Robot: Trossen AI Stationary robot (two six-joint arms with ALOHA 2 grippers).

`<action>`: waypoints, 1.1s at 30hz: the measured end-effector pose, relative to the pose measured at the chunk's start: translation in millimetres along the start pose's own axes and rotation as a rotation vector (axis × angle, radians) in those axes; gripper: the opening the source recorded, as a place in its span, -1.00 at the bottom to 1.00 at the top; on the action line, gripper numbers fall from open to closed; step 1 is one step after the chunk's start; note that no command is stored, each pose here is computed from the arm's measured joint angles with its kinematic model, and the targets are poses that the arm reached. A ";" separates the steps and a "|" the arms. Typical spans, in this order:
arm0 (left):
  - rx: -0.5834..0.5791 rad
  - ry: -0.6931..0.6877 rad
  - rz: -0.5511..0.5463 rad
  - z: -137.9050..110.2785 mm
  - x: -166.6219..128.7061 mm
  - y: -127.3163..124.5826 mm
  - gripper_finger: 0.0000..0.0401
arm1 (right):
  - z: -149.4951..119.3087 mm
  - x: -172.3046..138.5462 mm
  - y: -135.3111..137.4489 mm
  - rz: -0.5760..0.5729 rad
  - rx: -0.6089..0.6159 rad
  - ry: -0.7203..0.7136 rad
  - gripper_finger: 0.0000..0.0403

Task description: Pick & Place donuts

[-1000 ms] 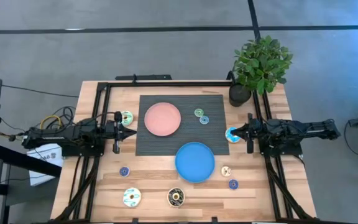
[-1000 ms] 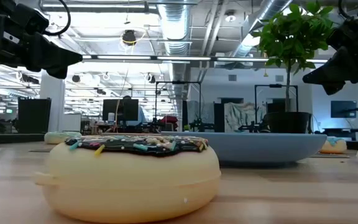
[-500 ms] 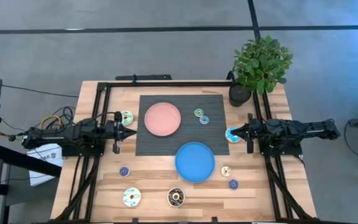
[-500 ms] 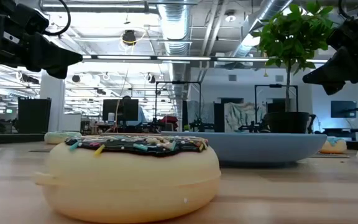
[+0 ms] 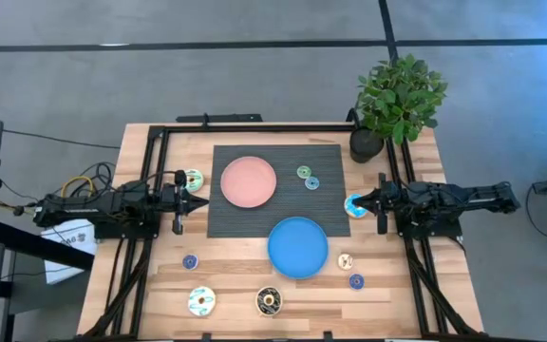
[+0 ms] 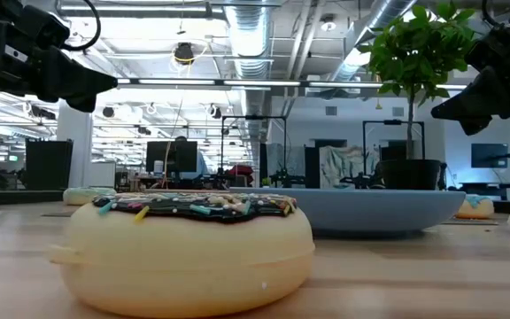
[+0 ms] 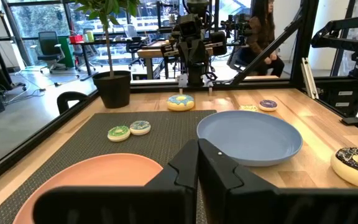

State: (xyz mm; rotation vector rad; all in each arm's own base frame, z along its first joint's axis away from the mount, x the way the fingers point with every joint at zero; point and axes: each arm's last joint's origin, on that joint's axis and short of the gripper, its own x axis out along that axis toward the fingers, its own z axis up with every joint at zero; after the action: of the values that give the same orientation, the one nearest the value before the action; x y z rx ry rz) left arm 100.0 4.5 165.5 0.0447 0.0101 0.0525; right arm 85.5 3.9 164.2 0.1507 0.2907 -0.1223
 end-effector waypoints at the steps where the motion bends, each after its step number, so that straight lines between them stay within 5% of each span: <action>1: 0.000 0.000 0.000 0.0 0.0 0.0 -1.00 | 0.1 0.0 0.0 0.000 0.000 0.000 -1.00; 33: -0.004 -0.012 0.065 1.3 -0.1 2.0 -1.00 | 0.0 0.0 0.0 0.000 0.000 0.000 -1.00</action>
State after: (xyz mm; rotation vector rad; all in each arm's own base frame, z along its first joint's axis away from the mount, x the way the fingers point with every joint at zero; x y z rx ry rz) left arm 99.8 6.4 166.9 0.0412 -0.0033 0.1178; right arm 85.5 3.9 164.2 0.1508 0.2905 -0.1220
